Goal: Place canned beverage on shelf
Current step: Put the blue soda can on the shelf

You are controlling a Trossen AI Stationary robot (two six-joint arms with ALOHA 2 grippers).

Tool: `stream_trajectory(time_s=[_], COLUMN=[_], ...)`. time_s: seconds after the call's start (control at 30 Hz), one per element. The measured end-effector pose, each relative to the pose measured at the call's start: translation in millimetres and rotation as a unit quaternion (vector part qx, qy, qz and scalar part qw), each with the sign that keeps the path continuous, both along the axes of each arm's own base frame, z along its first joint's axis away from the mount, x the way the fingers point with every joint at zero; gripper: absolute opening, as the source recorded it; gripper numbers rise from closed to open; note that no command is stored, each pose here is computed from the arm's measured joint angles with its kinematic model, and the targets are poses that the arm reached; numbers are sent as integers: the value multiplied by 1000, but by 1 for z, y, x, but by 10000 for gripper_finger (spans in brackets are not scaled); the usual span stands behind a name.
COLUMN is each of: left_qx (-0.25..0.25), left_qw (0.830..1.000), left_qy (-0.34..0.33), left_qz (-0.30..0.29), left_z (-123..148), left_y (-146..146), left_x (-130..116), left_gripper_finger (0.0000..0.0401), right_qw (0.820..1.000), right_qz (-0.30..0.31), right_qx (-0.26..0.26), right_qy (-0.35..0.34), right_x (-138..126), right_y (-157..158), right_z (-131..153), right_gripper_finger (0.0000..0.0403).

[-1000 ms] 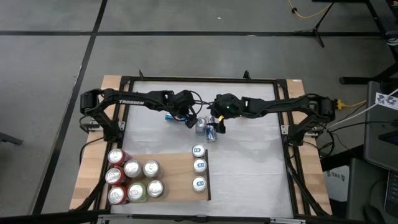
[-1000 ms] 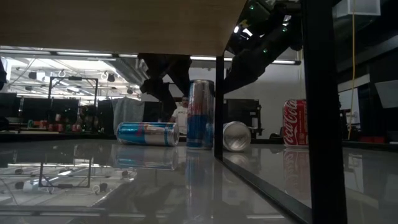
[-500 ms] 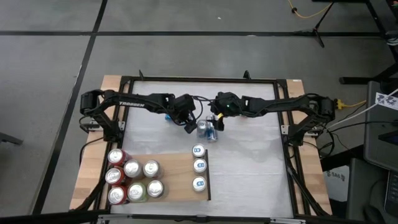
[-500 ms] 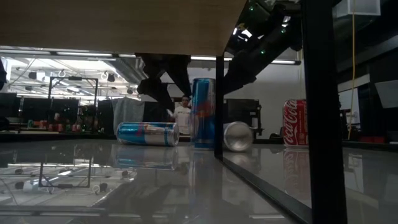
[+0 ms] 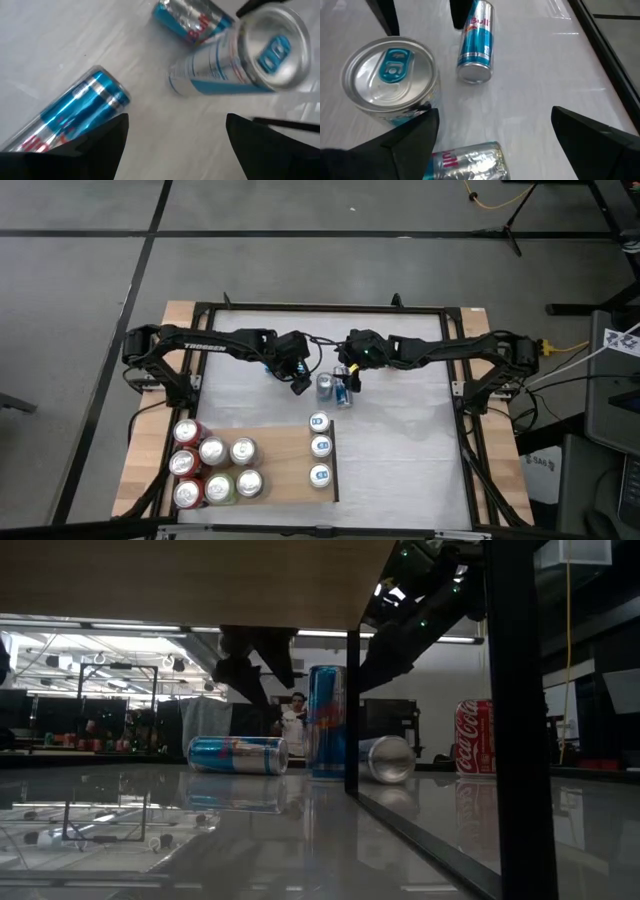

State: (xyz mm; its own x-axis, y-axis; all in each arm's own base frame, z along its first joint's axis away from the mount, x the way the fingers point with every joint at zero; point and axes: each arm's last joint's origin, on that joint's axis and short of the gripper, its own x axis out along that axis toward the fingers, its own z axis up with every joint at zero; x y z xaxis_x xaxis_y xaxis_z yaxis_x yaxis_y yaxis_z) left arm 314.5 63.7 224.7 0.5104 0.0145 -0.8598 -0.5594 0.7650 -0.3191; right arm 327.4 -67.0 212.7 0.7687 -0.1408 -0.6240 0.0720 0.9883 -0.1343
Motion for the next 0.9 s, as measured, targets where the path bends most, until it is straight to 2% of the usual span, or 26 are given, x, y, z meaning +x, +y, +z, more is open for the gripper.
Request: stream_trajectory(time_s=[0.3, 0.43, 0.67, 0.8, 0.9], left_qx=[26, 47, 128, 177, 195], left_qw=[998, 993, 967, 953, 947], left_qy=[-50, -107, -200, -205, -196], left_qz=[-26, -33, -97, -138, -164], left_z=[30, 43, 57, 56, 51], left_y=[-4, -3, -4, -8, -9], left_x=[-14, -10, 5, 10, 13], left_gripper_finger=[327, 327, 327, 327, 327], right_qw=[1000, 1000, 1000, 1000, 1000], right_qz=[0, 0, 0, -1, -1], right_qx=[-1, -3, -6, -6, -7], right_qy=[-3, -11, -22, -21, -25], right_x=[-6, -13, -25, -31, -33], right_y=[1, 3, 5, 6, 7], right_z=[9, 21, 38, 44, 46], right_gripper_finger=[376, 376, 376, 376, 376])
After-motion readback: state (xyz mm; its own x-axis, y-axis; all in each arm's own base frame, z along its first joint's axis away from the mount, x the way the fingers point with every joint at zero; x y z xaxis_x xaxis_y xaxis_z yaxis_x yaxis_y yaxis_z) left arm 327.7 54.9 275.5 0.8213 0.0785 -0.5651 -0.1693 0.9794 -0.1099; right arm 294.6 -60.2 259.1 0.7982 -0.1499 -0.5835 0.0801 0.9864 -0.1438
